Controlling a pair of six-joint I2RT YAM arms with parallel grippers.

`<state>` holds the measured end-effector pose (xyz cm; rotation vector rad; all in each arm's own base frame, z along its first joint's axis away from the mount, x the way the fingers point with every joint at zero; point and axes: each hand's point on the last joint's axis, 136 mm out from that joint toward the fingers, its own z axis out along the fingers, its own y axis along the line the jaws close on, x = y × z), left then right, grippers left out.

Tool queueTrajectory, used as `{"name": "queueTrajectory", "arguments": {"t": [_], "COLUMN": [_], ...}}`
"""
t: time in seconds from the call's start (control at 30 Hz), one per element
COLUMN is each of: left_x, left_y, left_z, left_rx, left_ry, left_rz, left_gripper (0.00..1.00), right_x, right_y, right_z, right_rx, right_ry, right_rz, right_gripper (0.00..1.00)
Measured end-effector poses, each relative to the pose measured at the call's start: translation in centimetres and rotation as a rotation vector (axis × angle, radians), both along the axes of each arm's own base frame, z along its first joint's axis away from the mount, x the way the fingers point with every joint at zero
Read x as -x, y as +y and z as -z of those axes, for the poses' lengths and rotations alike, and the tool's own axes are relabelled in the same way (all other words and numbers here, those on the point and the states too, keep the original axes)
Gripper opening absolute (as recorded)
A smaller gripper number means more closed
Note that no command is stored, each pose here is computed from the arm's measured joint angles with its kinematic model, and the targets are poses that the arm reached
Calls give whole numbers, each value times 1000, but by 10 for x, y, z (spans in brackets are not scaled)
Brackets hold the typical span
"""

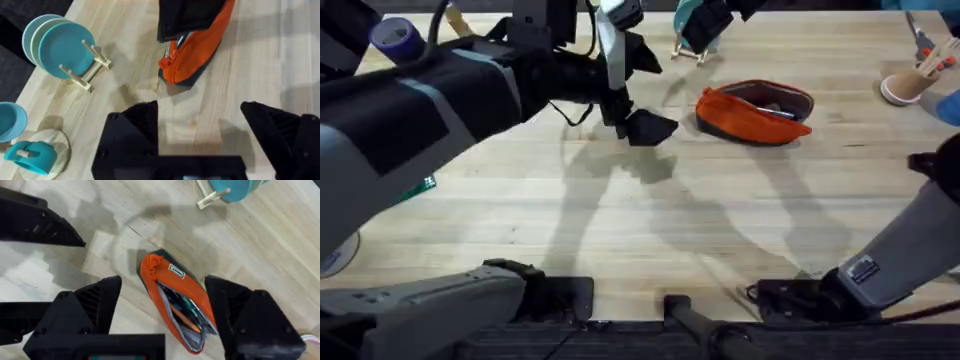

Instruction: Unzip the bag, pick up the pens from the table one at a time and place them inside, then zip the bag closed.

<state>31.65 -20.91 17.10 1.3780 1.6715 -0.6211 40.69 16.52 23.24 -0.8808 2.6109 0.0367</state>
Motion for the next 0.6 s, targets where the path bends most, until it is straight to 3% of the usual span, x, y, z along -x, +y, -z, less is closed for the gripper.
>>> {"name": "queueTrajectory", "arguments": {"t": [0.6], "left_x": [0], "left_y": [0], "left_z": [0], "left_rx": [0], "left_ry": [0], "left_rz": [0], "left_gripper": [995], "right_x": [-5], "right_y": [4], "right_z": [43], "right_rx": [42], "right_ry": [103], "right_rz": [-4], "right_gripper": [996]}}
